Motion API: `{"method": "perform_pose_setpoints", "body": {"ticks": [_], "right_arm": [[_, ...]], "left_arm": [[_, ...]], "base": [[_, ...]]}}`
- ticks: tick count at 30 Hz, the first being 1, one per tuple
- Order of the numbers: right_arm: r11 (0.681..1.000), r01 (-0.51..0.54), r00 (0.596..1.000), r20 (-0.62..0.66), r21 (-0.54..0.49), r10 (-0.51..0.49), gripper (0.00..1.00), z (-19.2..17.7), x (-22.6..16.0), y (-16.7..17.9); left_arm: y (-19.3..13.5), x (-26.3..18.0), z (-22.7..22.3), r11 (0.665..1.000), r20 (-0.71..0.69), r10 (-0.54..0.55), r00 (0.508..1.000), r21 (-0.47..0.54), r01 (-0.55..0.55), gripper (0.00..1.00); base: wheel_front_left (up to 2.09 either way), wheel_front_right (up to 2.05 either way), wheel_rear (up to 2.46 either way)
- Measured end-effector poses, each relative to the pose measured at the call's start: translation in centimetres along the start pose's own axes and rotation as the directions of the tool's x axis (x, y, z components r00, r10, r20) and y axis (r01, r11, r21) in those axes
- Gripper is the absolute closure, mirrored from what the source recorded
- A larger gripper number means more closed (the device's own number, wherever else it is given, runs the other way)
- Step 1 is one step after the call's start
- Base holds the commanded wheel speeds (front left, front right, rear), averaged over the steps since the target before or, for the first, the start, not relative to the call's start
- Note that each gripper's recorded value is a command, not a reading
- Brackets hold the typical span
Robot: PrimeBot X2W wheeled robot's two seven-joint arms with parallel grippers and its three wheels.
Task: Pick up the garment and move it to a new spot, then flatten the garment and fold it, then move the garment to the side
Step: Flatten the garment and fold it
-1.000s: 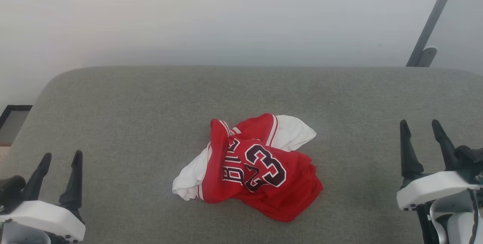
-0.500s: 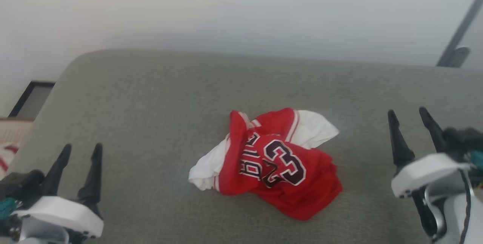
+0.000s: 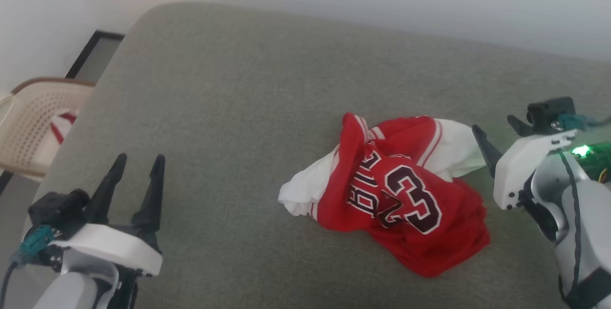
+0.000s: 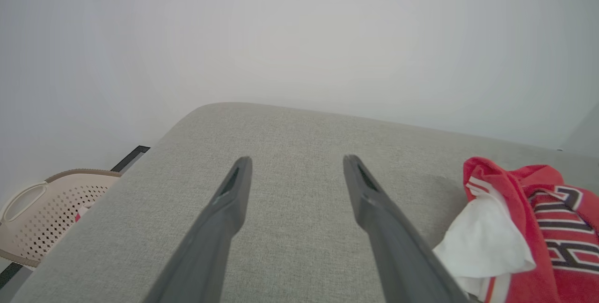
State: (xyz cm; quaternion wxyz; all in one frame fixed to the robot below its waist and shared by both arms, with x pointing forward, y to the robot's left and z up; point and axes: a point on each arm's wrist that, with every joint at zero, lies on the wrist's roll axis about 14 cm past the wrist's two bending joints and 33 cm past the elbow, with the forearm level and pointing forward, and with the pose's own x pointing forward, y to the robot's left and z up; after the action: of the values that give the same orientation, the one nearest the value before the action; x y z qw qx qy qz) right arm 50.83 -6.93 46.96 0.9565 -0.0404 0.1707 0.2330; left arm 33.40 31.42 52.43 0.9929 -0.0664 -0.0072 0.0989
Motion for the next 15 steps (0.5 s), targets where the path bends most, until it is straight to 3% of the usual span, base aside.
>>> {"method": "perform_pose_setpoints", "body": {"ticks": [3, 7, 14, 15], "right_arm": [[0.999, -0.034, 0.986, -0.163, -0.007, 0.032, 0.0, -2.9, 1.7, 0.4], [0.998, -0.068, 0.929, -0.365, -0.013, 0.059, 0.0, -6.8, 2.8, 0.6], [0.995, -0.1, 0.86, -0.501, 0.019, 0.096, 0.0, -8.5, 4.5, 1.2], [0.994, -0.105, 0.855, -0.509, 0.017, 0.099, 0.24, -8.6, 4.6, 1.2]], "left_arm": [[0.2, 0.3, -0.6, 1.0, -0.012, 0.014, 1.0, 0.0, -0.014, 0.0], [0.0, 0.8, -1.4, 1.0, -0.027, 0.023, 0.999, -0.006, -0.023, 0.0], [0.4, 1.5, -2.4, 0.999, -0.047, 0.038, 0.998, -0.017, -0.038, 0.0], [0.5, 1.5, -2.4, 0.999, -0.049, 0.04, 0.998, -0.015, -0.041, 0.0]], "base": [[0.0, 0.0, 0.0], [0.0, 0.0, 0.0], [0.0, 0.0, 0.0], [0.0, 0.0, 0.0]]}}
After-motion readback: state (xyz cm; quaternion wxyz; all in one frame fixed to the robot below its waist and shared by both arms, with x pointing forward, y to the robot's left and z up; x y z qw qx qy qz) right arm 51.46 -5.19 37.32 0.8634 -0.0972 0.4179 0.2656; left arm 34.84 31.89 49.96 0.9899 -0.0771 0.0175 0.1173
